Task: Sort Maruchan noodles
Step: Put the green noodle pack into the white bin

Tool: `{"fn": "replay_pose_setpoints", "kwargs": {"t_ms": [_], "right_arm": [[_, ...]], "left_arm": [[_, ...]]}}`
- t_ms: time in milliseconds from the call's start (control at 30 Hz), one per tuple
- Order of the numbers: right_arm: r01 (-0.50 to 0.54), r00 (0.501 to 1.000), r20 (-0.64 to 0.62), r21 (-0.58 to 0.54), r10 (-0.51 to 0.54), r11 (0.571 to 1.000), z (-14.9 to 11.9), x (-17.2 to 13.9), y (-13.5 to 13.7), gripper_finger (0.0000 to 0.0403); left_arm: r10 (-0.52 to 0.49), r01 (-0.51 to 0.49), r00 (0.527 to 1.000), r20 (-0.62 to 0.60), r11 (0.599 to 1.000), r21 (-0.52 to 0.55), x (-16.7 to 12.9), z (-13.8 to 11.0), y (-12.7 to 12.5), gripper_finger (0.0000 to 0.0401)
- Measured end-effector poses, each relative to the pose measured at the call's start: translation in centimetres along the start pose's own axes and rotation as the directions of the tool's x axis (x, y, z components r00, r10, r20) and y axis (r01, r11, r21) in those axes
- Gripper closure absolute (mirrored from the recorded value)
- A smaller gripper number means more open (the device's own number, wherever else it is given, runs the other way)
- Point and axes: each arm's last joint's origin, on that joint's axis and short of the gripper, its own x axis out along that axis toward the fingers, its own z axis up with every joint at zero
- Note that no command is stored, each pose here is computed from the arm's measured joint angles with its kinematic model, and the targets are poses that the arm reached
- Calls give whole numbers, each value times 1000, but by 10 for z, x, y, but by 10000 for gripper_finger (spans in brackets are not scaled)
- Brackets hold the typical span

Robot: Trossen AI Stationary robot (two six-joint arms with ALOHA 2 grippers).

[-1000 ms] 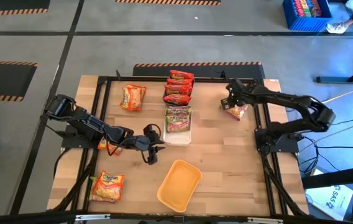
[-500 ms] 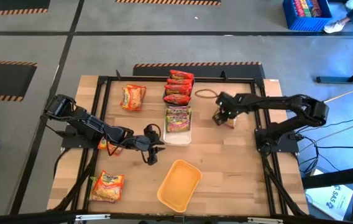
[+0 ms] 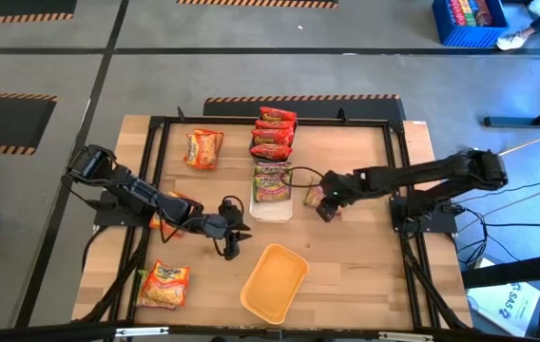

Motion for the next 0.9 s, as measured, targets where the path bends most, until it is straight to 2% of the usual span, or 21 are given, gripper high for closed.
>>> {"fn": "replay_pose_setpoints", "kwargs": {"t_ms": [167,267,400,467,567,633,733,900], "right_arm": [[52,999,15,-106,-51,993,-9,-33,-7,212],[76,997,16,-201,-75,977,-10,-45,-18,212],[20,1000,-15,-151,-22,988,0,-48,-34,212],[14,1000,18,-157,-12,987,9,-45,-44,212],[-1,999,47,-155,8,988,19,-35,-66,212],[-33,995,85,-148,46,988,27,-29,-82,212],[-64,989,121,-183,87,981,31,-20,-104,212],[-65,985,147,-183,92,981,35,-10,-125,212]], "left_arm": [[52,-52,999,11,998,42,-4,20,-22,297],[61,-66,996,60,995,80,-9,39,-37,298],[44,-61,991,126,989,132,-13,64,-48,298],[52,-75,987,150,986,151,-10,74,-47,298],[74,-96,988,136,982,164,1,84,-39,298],[44,-66,990,134,985,161,13,97,-38,298],[50,-72,991,123,981,181,35,110,-34,298],[117,-138,986,122,973,183,77,130,-20,298]]}}
